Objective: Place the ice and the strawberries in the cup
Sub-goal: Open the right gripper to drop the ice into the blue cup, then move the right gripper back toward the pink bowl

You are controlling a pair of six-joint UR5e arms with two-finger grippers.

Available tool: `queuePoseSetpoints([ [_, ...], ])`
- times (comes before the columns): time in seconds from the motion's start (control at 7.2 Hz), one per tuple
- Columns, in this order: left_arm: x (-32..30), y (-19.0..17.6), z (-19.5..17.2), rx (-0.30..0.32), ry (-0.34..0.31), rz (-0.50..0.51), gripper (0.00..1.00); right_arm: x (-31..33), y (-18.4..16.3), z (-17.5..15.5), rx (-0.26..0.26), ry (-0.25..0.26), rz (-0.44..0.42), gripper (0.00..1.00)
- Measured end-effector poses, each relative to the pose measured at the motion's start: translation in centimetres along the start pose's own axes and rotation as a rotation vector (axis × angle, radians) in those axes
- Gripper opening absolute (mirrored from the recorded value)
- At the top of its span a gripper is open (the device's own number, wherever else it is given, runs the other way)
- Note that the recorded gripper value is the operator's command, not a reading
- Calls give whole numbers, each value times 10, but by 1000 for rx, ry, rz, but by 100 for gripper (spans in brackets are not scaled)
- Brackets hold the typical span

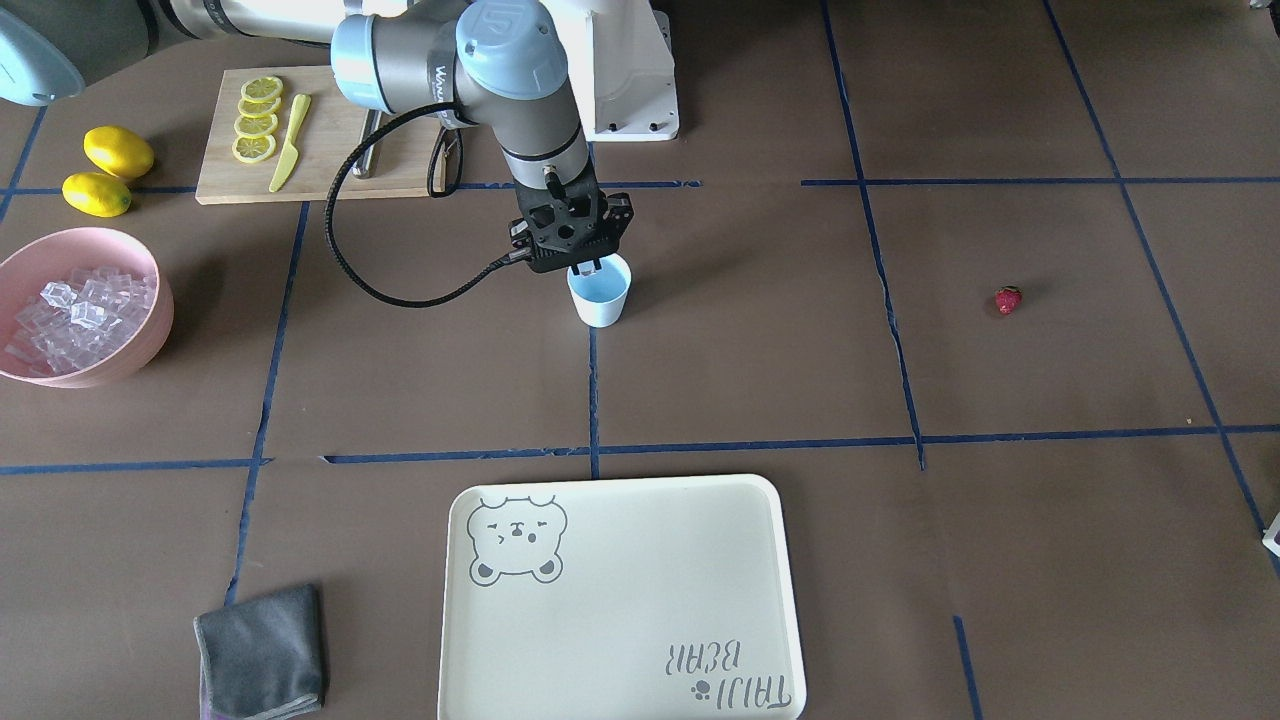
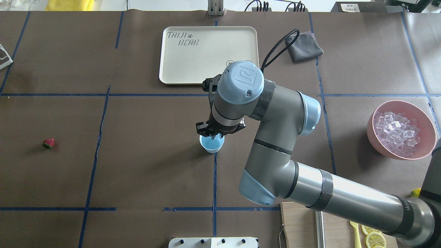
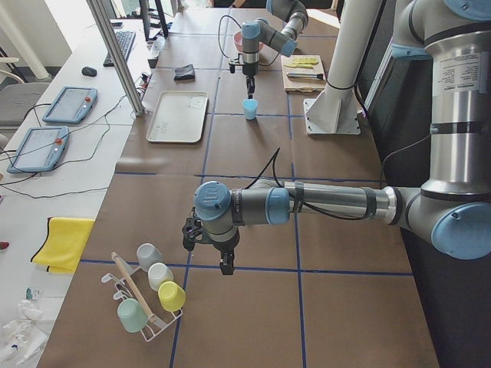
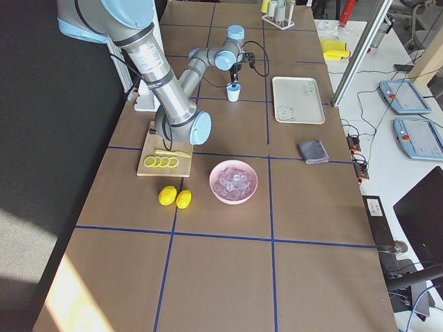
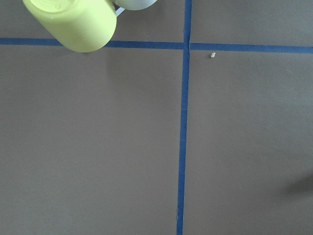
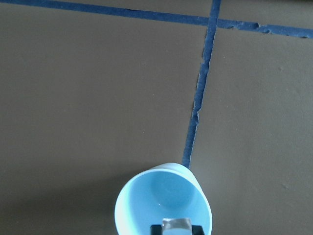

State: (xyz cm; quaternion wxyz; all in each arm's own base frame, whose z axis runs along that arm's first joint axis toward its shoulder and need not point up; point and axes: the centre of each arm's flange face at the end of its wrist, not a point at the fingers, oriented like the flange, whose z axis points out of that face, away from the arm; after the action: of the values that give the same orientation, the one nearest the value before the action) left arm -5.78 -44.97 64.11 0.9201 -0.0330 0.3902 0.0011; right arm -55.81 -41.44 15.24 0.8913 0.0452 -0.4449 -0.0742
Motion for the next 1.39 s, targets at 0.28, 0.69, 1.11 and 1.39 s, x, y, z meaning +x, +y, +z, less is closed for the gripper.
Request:
queuePoseSetpoints([
  [0.28,0,0,0,0,0,0,100,-11,-4,0,2,-3,11,99],
  [0.69,0,0,0,0,0,0,100,-21,-7,-5,16,-8,45,99],
  [1.11,1,0,-1,2,0,-8,100,5,-15,-41,42,-7,64,100],
  [1.39,3,-1,-3,6,0,-19,100,72,-17,-90,51,68,50,100],
])
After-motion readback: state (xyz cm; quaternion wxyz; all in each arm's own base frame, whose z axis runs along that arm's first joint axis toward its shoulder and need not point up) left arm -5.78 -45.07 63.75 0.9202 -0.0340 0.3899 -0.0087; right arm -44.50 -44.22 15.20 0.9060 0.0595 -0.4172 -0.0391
